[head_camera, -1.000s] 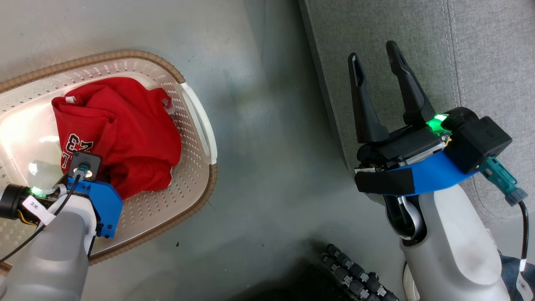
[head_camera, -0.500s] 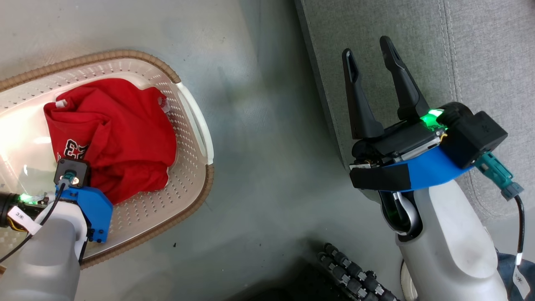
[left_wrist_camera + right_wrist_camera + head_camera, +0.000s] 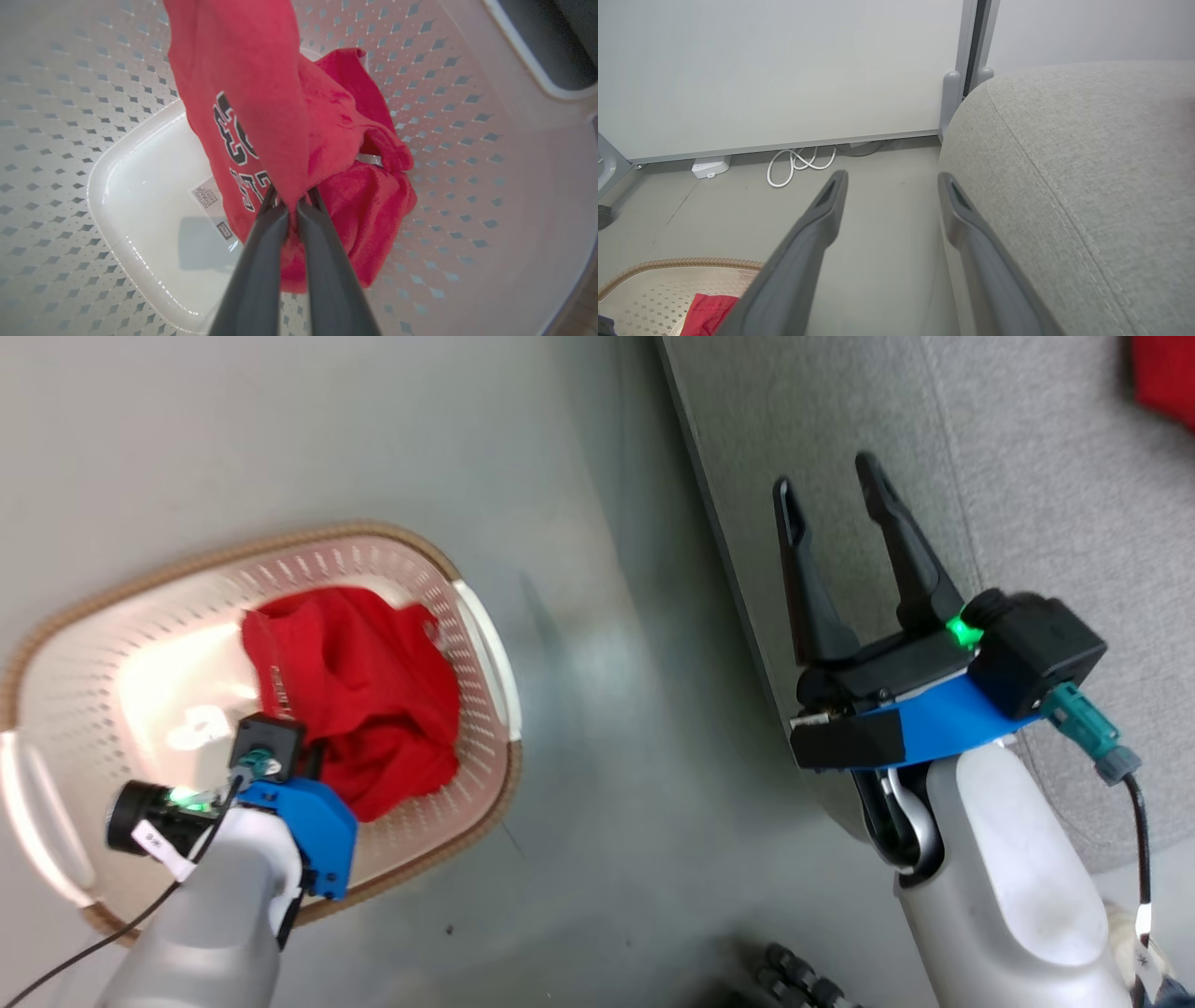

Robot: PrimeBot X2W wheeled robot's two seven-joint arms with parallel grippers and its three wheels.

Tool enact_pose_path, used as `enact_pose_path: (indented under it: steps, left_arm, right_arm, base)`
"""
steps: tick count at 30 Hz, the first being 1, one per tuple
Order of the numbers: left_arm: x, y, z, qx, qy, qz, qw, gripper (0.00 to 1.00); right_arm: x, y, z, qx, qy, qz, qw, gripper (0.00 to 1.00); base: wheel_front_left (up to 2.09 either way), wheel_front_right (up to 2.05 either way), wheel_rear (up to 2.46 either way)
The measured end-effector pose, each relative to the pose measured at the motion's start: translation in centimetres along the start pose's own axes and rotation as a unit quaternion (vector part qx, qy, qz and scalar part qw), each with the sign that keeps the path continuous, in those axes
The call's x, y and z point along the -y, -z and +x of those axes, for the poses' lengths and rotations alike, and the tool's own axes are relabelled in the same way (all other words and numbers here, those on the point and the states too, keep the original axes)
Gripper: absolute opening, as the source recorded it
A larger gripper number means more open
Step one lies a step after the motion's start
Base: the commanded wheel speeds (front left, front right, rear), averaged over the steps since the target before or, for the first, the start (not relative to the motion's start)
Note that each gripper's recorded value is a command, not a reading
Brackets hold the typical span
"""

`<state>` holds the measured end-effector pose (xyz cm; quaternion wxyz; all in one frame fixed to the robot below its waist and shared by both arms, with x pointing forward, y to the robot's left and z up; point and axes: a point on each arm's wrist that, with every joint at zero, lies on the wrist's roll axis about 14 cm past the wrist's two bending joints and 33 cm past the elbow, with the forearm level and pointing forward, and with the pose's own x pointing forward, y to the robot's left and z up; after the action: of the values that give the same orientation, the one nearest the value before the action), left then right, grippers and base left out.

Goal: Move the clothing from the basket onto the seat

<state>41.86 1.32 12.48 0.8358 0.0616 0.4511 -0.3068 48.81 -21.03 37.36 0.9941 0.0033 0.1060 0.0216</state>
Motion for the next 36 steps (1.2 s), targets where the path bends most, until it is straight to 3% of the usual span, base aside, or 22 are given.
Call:
enact_pose_path:
  steps: [8, 17, 25, 36]
  left_arm:
    - [1.7, -9.3, -5.4, 0.111, 0.005, 0.007, 0.994, 0.0]
    - [3.9, -15.0, -13.9, 0.213, -0.012, 0.04, 0.976, 0.0]
    - [7.2, -20.2, -21.6, 0.324, 0.001, 0.046, 0.945, 0.0]
    - [10.7, -26.0, -29.7, 0.415, 0.004, 0.087, 0.905, 0.0]
  right_arm:
    - [-1.7, -3.3, -3.1, 0.01, -0.011, 0.001, 1.0, 1.0]
    - [-4.2, -8.1, -7.0, 0.047, -0.035, 0.005, 0.998, 1.0]
    - [-6.9, -11.0, -10.2, 0.077, -0.068, 0.012, 0.995, 1.0]
    - [-10.7, -13.9, -12.3, 0.112, -0.121, 0.009, 0.986, 1.0]
  base:
    - [0.0, 0.0, 0.0]
    - [0.0, 0.0, 0.0]
    - [0.0, 0.0, 0.0]
    - [0.0, 0.0, 0.0]
